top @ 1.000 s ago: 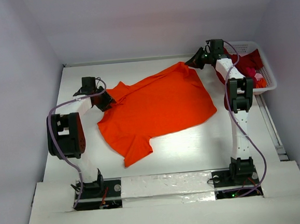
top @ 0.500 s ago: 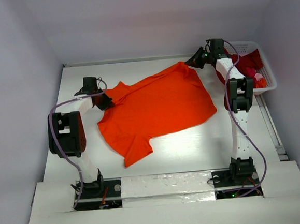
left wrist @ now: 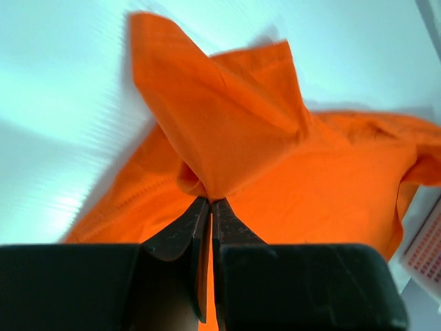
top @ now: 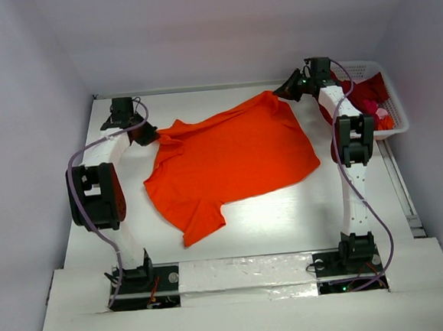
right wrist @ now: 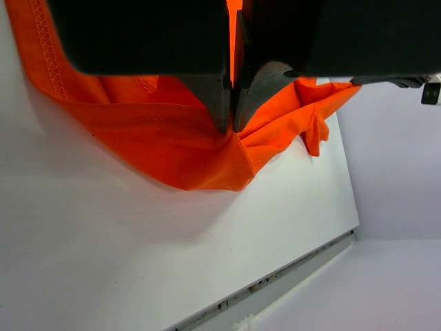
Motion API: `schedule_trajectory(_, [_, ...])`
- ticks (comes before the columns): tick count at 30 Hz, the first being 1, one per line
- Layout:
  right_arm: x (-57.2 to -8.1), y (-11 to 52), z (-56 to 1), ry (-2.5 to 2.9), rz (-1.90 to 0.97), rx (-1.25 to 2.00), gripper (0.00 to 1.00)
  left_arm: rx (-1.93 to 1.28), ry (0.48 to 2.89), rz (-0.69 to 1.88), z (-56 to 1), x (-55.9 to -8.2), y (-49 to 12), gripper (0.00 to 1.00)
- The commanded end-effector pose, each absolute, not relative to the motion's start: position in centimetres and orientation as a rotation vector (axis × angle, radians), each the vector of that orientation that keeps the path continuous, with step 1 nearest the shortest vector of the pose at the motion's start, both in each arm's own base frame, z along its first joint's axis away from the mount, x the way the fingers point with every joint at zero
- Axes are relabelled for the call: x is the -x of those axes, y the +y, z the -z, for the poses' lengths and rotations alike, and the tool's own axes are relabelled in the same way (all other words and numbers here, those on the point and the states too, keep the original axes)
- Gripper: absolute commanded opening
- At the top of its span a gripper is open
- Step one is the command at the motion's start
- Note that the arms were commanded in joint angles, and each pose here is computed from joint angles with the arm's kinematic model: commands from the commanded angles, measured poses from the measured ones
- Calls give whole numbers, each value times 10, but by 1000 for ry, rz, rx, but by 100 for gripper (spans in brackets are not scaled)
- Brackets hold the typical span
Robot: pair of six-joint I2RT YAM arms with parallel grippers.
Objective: Fold and stack the t-shirts
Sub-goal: Flatten out the tshirt
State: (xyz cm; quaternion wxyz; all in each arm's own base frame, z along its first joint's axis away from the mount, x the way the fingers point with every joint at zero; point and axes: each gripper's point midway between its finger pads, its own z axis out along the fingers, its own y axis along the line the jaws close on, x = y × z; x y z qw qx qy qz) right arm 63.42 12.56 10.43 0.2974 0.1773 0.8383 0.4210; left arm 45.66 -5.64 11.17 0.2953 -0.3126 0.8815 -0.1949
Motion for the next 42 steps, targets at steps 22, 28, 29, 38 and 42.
schedule_trajectory(22, [-635, 134, -168, 2118, -1151, -353, 0, 1085, 2214, 551, -105, -506, 35, 0])
schedule_trajectory(28, [-636, 134, -167, 2117, -1151, -353, 0, 1159, 2177, 664, -97, -514, 47, 0])
schedule_trajectory(29, [-635, 134, -169, 2115, -1151, -352, 0, 1193, 2159, 679, -97, -514, 52, 0])
schedule_trajectory(38, [-636, 134, -167, 2114, -1154, -352, 0, 1300, 2034, 501, -119, -488, 91, 6])
schedule_trajectory(42, [-636, 134, -167, 2114, -1155, -355, 0, 1283, 2018, 512, -131, -486, 90, 46])
